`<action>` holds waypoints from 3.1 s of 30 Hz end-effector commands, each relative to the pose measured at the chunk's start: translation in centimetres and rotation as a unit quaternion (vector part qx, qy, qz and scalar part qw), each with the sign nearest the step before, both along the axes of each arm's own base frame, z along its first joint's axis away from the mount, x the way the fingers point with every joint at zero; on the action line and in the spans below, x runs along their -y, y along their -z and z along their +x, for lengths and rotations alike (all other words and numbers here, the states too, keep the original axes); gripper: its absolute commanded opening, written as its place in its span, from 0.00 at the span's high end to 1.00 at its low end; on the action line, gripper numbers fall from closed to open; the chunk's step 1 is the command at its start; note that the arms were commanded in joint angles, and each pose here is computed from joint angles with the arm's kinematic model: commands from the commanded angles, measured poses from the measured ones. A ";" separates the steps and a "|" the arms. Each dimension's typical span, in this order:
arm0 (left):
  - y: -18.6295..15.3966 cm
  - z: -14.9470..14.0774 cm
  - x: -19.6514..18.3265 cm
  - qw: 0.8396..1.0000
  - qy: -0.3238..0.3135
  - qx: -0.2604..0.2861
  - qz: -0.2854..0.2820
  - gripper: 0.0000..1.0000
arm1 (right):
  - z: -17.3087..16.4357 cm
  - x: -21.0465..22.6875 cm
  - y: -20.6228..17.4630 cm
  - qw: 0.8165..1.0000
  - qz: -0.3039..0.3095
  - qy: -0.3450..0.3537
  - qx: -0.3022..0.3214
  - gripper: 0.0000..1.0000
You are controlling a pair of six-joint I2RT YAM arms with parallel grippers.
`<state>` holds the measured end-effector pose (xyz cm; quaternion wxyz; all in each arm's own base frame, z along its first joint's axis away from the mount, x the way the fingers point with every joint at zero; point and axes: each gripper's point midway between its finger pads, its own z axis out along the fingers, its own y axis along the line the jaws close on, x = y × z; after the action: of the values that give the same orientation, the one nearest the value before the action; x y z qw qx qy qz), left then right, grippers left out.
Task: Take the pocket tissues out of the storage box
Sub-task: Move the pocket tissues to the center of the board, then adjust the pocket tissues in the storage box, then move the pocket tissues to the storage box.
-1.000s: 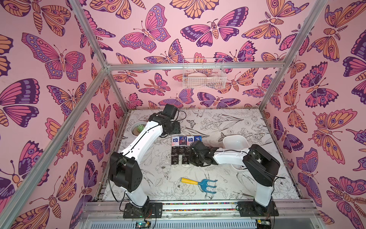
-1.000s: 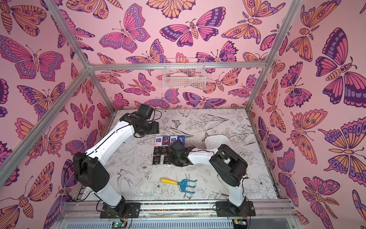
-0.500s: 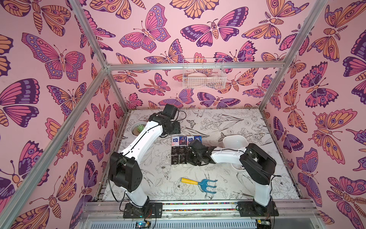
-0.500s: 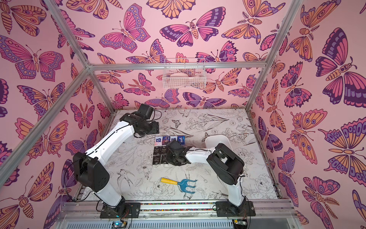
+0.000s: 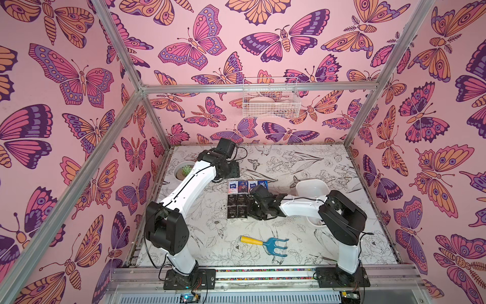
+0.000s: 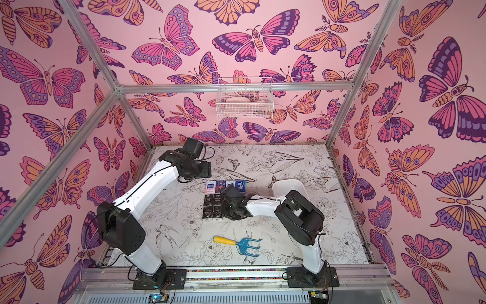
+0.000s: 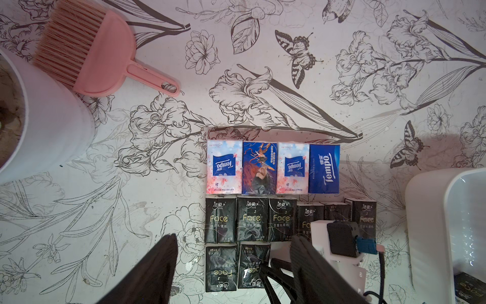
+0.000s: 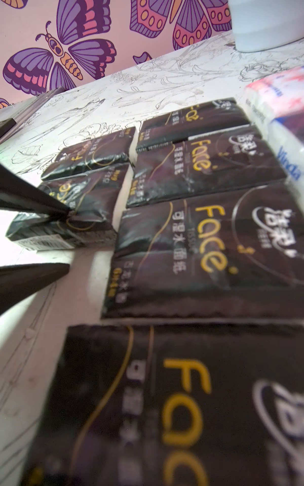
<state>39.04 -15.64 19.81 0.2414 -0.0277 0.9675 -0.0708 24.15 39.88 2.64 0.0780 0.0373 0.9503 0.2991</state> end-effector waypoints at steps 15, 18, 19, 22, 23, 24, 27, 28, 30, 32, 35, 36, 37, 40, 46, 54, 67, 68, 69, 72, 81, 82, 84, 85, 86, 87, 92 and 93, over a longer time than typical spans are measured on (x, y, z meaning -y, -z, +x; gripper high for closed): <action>-0.8 -0.5 -0.5 1.000 0.001 0.003 0.002 0.26 | -0.3 3.2 -5.5 0.997 -0.031 -0.026 0.059 0.53; -1.0 -0.4 -0.3 1.000 0.003 0.005 -0.002 0.26 | 0.8 7.6 -6.5 0.995 -0.066 0.006 0.072 0.51; -1.0 -0.3 -0.2 1.000 0.003 0.006 -0.004 0.26 | 1.1 9.5 -7.0 0.994 -0.073 0.021 0.075 0.51; -1.0 -0.2 0.0 1.000 0.004 0.004 -0.005 0.26 | 1.9 15.1 -8.5 0.991 -0.085 0.068 0.083 0.51; -1.0 -0.2 0.0 1.000 0.005 0.004 -0.006 0.26 | 2.0 17.2 -8.7 0.988 -0.096 0.088 0.083 0.51; -1.0 -0.2 0.1 1.000 0.006 0.004 -0.006 0.26 | 2.0 19.6 -8.7 0.984 -0.108 0.113 0.081 0.50; -1.1 0.0 0.3 1.000 0.009 0.005 -0.010 0.26 | 0.8 26.1 -7.8 0.968 -0.151 0.192 0.053 0.45; -1.2 0.0 0.4 1.000 0.009 0.005 -0.010 0.26 | 0.2 28.0 -7.4 0.962 -0.164 0.211 0.046 0.44; -1.3 0.1 0.4 1.000 0.009 0.007 -0.010 0.26 | -0.7 30.7 -7.0 0.954 -0.182 0.236 0.036 0.42; -1.0 0.2 0.4 1.000 0.008 0.004 -0.008 0.26 | -1.4 32.6 -6.8 0.947 -0.192 0.256 0.029 0.41; -0.4 0.3 0.7 1.000 0.009 -0.004 -0.013 0.26 | -1.9 34.5 -6.6 0.941 -0.204 0.271 0.017 0.41; -0.3 0.3 0.8 1.000 0.009 -0.007 -0.015 0.26 | -2.0 34.9 -6.5 0.939 -0.209 0.274 0.013 0.40; -0.2 0.3 0.9 1.000 0.011 -0.009 -0.015 0.27 | -2.1 35.2 -6.4 0.938 -0.214 0.274 0.008 0.40; -0.2 0.3 0.9 1.000 0.012 -0.008 -0.014 0.27 | -2.3 35.4 -6.1 0.936 -0.228 0.267 -0.013 0.40; -0.2 0.4 0.8 1.000 0.012 -0.006 -0.011 0.26 | -2.3 36.2 -4.5 0.930 -0.251 0.265 -0.036 0.39; 0.0 0.4 0.6 1.000 0.010 -0.007 -0.004 0.26 | 0.4 35.2 -3.0 0.937 -0.224 0.266 -0.036 0.39; 0.0 0.5 0.5 1.000 0.007 -0.007 -0.006 0.26 | 6.8 33.6 -5.1 0.946 -0.207 0.250 -0.017 0.40; 0.0 0.5 0.6 1.000 0.008 -0.008 -0.008 0.26 | 7.0 33.5 -5.7 0.947 -0.207 0.246 -0.012 0.40; 0.0 0.5 0.6 1.000 0.008 -0.008 -0.008 0.26 | 7.1 33.6 -6.1 0.947 -0.207 0.245 -0.009 0.40; -0.1 0.4 0.4 1.000 0.008 -0.007 -0.005 0.26 | 5.9 33.9 -7.2 0.947 -0.215 0.240 -0.013 0.39; -0.2 0.5 0.7 1.000 0.009 -0.006 -0.013 0.26 | -0.3 34.5 -4.9 0.944 -0.239 0.204 -0.101 0.38; -0.2 0.5 0.8 1.000 0.009 -0.007 -0.013 0.26 | -0.7 34.6 -4.7 0.943 -0.243 0.201 -0.111 0.38; -0.2 0.5 0.8 1.000 0.008 -0.006 -0.014 0.26 | -1.4 34.5 -4.3 0.941 -0.246 0.191 -0.132 0.38; -0.2 0.6 0.7 1.000 0.007 -0.006 -0.014 0.26 | -1.6 34.5 -4.2 0.940 -0.248 0.188 -0.138 0.38; -0.2 0.6 0.7 1.000 0.005 -0.006 -0.015 0.26 | -1.8 34.5 -4.2 0.940 -0.251 0.185 -0.142 0.38; -0.2 0.6 0.7 1.000 0.004 -0.006 -0.015 0.26 | -1.8 34.7 -4.2 0.938 -0.257 0.184 -0.144 0.39; -0.4 0.9 1.0 1.000 0.003 -0.002 -0.023 0.26 | -2.5 35.3 -2.5 0.928 -0.281 0.174 -0.171 0.38; -0.5 1.0 1.0 1.000 0.003 0.000 -0.023 0.26 | -2.5 35.2 -2.0 0.928 -0.280 0.173 -0.176 0.38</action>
<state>39.62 -16.49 20.17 0.2412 -0.0258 0.9661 -0.0884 22.78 5.27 5.82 -0.0013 0.2326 0.9725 0.0124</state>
